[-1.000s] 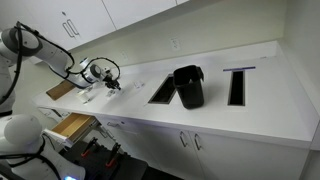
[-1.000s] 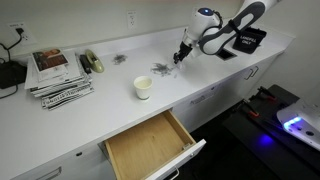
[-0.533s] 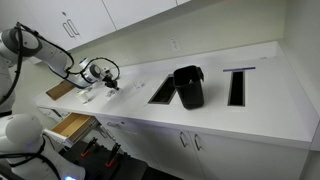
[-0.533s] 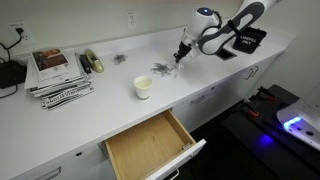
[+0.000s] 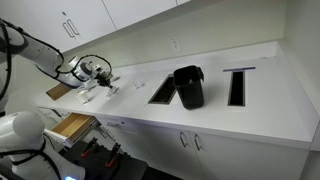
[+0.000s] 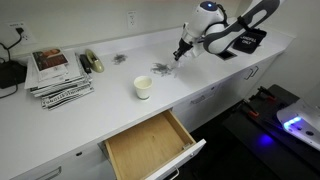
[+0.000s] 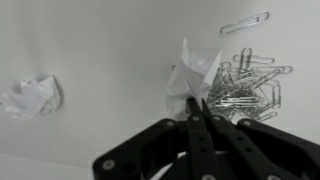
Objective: Remove the cup from the drawer and put the white object inside.
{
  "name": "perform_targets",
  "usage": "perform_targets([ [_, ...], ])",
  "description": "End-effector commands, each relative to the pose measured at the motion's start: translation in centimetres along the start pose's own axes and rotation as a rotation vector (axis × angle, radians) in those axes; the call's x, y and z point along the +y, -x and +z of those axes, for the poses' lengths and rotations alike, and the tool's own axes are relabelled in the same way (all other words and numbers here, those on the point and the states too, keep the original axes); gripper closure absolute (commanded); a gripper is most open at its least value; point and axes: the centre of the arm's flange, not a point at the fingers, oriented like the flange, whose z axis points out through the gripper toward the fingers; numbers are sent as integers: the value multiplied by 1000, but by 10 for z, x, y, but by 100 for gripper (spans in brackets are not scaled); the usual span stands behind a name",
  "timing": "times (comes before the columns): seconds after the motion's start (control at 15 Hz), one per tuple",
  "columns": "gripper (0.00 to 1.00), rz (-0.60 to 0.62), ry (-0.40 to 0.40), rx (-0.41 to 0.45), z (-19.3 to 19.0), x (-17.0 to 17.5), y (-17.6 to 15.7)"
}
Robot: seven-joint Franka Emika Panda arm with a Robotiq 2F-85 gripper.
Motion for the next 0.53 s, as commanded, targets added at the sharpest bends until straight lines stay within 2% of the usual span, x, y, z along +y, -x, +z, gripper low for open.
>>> perform_targets([
  [0.0, 100, -72, 18, 18, -80, -28, 27],
  [0.2, 100, -146, -6, 34, -138, -61, 38],
  [0.47, 100, -323, -132, -31, -190, -128, 67],
])
